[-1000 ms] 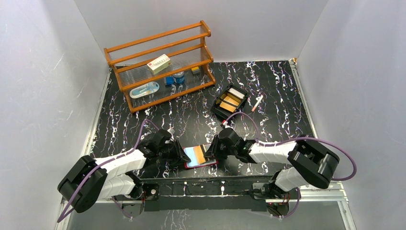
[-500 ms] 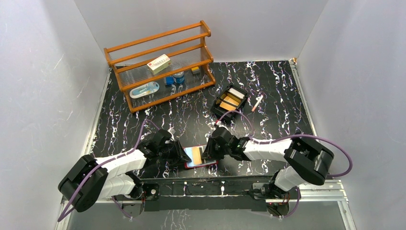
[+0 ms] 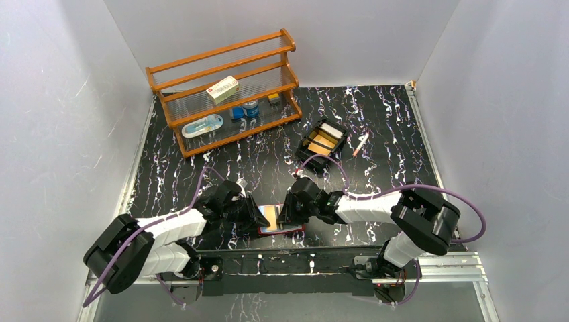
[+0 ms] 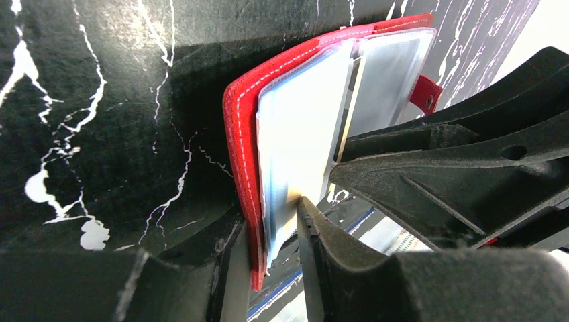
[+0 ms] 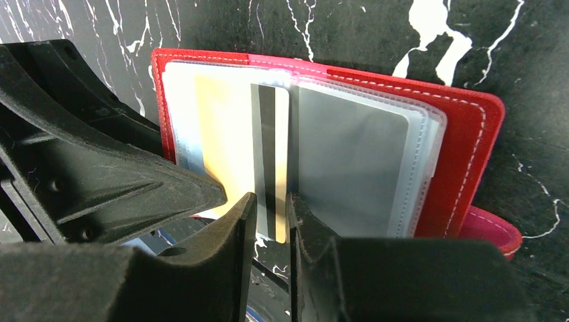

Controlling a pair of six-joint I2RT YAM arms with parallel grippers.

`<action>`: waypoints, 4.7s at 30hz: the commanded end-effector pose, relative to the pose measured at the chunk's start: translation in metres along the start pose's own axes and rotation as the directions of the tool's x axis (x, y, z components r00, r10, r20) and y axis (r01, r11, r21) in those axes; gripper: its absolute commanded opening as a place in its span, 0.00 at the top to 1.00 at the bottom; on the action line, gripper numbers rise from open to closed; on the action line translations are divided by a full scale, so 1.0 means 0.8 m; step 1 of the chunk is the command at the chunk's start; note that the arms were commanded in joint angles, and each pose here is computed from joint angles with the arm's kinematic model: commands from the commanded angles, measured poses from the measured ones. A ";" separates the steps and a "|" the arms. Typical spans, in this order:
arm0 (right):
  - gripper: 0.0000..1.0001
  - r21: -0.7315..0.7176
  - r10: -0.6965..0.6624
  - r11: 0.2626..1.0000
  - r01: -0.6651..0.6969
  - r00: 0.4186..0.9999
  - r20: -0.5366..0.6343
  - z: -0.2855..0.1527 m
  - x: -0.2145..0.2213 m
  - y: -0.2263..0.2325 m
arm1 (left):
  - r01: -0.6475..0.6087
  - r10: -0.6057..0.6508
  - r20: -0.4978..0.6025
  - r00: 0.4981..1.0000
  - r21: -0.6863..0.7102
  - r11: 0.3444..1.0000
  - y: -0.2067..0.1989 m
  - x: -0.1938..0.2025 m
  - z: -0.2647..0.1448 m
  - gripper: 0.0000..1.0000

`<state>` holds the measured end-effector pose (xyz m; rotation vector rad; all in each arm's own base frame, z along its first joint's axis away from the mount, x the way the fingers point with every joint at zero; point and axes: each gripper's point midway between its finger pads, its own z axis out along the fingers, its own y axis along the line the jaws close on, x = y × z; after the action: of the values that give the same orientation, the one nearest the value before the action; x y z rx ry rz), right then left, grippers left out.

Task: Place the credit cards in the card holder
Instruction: Insert the credit card into the card slot, then pick up the credit card from the card slot.

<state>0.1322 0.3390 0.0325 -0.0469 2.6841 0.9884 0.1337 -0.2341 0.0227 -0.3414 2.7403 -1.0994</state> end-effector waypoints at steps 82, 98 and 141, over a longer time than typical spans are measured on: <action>0.43 0.824 -0.827 0.163 0.543 0.531 -0.186 -0.094 -0.458 -0.172 | -0.372 0.395 0.269 0.878 -0.134 0.918 -0.062 -0.066 -0.119 0.50; 0.52 0.826 -0.836 0.065 0.560 0.483 -0.261 -0.086 -0.466 -0.186 | -0.361 0.383 0.273 0.883 -0.127 0.924 -0.060 -0.063 -0.118 0.50; 0.99 0.801 -0.843 0.199 0.565 0.516 -0.154 -0.122 -0.464 -0.137 | -0.335 0.346 0.252 0.904 -0.088 0.938 -0.060 -0.056 -0.107 0.50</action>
<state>0.4732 0.1600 0.0834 -0.9308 2.0978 -0.5964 0.1661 -0.1939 0.1178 -0.0066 2.4705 -0.7879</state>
